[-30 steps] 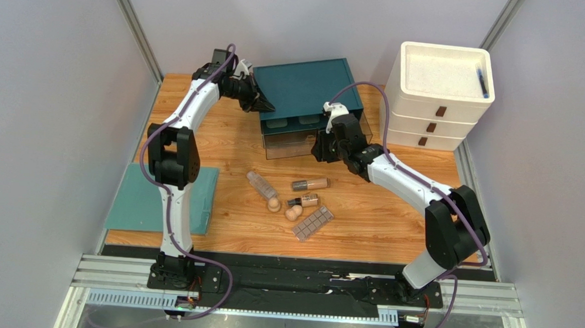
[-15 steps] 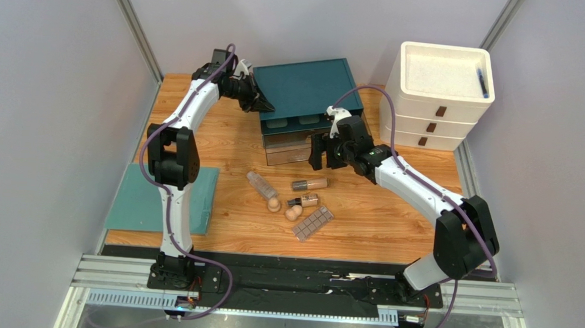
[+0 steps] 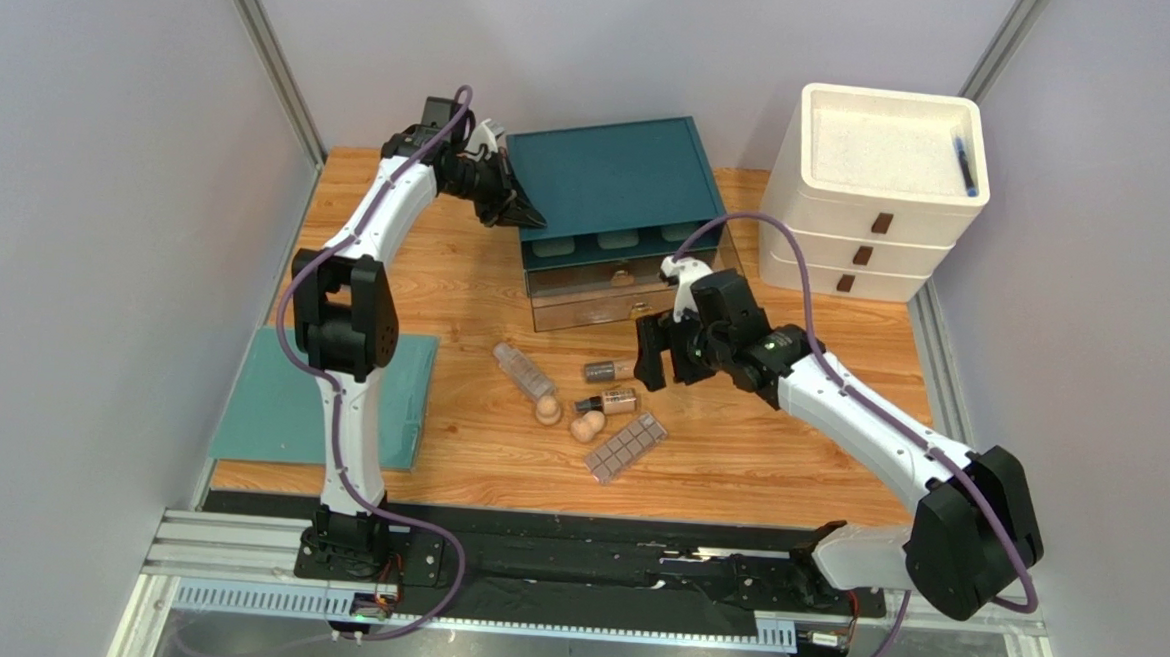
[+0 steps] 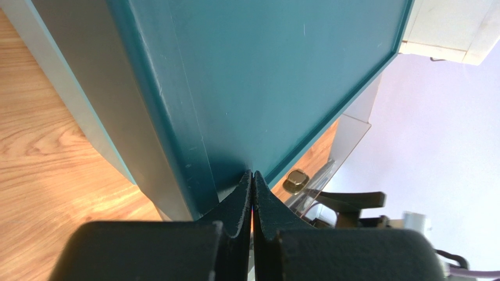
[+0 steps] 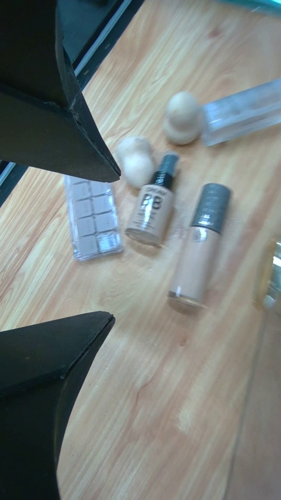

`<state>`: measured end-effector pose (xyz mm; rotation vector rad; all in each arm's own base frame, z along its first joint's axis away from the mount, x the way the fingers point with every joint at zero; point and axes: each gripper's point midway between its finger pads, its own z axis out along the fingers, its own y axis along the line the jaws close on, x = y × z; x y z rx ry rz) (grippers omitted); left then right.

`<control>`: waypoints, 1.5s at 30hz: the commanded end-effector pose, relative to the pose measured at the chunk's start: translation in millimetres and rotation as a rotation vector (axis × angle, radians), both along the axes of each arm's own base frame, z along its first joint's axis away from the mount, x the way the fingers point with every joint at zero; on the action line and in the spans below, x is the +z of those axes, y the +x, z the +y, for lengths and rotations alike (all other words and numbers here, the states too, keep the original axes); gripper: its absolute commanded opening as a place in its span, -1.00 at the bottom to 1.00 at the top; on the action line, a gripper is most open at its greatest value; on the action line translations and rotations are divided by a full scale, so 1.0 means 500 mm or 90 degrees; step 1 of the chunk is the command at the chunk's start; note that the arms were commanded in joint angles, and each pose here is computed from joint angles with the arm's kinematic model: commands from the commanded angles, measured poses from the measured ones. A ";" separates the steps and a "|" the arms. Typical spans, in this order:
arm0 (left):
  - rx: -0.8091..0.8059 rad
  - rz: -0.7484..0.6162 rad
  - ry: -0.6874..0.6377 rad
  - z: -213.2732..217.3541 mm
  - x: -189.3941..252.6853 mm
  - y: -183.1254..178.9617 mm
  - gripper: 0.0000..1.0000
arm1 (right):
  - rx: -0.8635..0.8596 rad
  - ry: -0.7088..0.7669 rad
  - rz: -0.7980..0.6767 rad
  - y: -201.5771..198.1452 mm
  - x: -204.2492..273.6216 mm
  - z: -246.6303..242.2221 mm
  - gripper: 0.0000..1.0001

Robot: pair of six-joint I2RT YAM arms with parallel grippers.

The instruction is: Organize the makeup

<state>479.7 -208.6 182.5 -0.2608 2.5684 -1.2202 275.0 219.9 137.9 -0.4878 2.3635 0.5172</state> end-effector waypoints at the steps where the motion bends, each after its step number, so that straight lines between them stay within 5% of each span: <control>1: -0.012 -0.035 0.025 0.013 0.045 -0.021 -1.00 | 0.107 -0.061 -0.027 -0.042 -0.031 0.009 0.68; 18: -0.026 -0.012 0.039 0.020 0.006 -0.045 -1.00 | 0.290 -0.137 -0.115 -0.033 -0.130 0.111 0.63; 38: -0.027 0.007 0.042 0.026 -0.013 -0.053 -1.00 | 0.328 -0.148 -0.138 0.008 -0.131 0.155 0.55; 45: -0.027 0.013 0.042 0.026 -0.020 -0.054 -1.00 | 0.363 -0.118 -0.085 -0.016 -0.150 0.180 0.22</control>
